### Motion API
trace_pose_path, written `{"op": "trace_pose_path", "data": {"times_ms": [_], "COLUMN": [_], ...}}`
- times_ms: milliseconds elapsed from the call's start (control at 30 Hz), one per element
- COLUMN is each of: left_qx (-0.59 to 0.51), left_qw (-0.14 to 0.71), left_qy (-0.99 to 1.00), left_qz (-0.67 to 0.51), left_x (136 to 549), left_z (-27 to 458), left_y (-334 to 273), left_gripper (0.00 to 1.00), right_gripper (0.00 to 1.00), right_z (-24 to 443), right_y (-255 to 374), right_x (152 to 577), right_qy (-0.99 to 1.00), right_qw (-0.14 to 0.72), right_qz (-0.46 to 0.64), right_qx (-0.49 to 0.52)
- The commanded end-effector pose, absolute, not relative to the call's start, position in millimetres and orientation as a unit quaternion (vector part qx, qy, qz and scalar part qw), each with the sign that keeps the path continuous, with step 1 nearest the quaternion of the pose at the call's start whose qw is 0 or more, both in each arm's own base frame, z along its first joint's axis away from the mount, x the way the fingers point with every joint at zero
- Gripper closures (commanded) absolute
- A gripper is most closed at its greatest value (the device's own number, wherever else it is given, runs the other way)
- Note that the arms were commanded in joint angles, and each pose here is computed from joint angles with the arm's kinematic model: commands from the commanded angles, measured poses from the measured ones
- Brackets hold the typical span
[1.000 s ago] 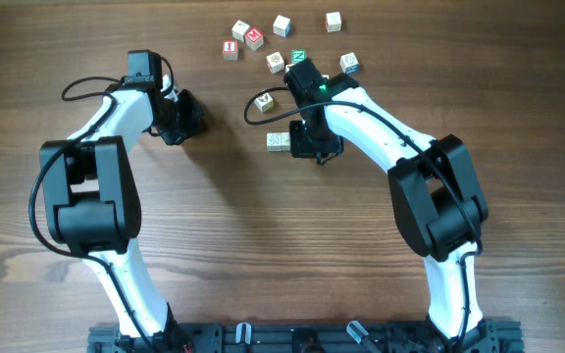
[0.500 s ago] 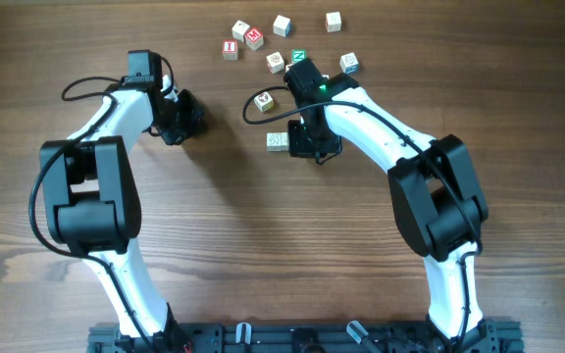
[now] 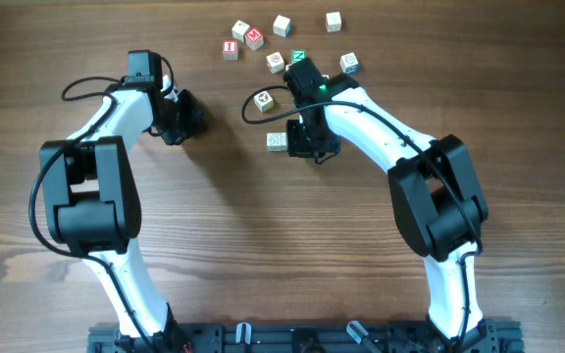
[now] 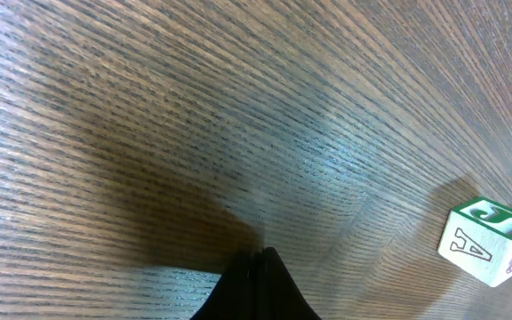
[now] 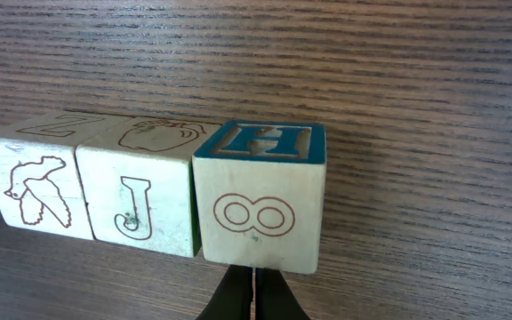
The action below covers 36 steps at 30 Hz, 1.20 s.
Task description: Form a horizontal line
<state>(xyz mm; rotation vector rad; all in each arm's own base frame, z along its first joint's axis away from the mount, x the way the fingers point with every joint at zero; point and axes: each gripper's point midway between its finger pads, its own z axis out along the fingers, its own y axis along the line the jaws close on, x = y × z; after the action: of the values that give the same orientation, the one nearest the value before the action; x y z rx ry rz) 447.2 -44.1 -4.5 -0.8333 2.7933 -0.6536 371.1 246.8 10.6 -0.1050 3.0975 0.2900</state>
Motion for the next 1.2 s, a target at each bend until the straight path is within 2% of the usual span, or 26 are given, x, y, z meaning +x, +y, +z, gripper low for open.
{"op": "trace_pose_path", "data": {"times_ms": [0,167,267,433,833,967,1167], "left_qx": [-0.305,-0.305,-0.305,-0.304,-0.304,-0.304,-0.304], "left_qw": [0.040,0.041,0.041,0.042,0.042,0.042,0.042], "left_qy": [0.941,0.941,0.941,0.941,0.941,0.941,0.941], "left_qz": [-0.144,-0.144,-0.144,-0.140,-0.140,-0.140,-0.140], "left_x": [421.6,421.7,421.7,421.7,421.7,421.7,421.8], "left_z": [-51.1,-51.1,-51.1,-51.4,-51.3,-51.3,-51.3], "left_y": [-23.4,-23.3,-23.3,-22.1,-22.2,-22.2,-22.1], "left_gripper": [0.96,0.96,0.96,0.96,0.96,0.96,0.96], "right_gripper": [0.95,0.96,0.95,0.95,0.95,0.95,0.95], "right_z": [27.7,25.0,24.0,35.8,52.7,55.4,42.2], "right_y": [255.9,243.3,211.1,180.4,204.8,211.5,206.3], "right_x": [374.0,362.1,355.5,366.6,455.6,460.7,443.0], "right_qy": [0.993,0.996,1.000,0.994,0.981,0.978,0.986], "right_qw": [0.029,0.006,0.002,0.048,0.190,0.197,0.155], "right_qz": [0.111,0.082,-0.001,-0.080,0.041,0.062,0.051], "right_qx": [-0.039,-0.034,0.013,0.050,0.024,0.023,0.021]}}
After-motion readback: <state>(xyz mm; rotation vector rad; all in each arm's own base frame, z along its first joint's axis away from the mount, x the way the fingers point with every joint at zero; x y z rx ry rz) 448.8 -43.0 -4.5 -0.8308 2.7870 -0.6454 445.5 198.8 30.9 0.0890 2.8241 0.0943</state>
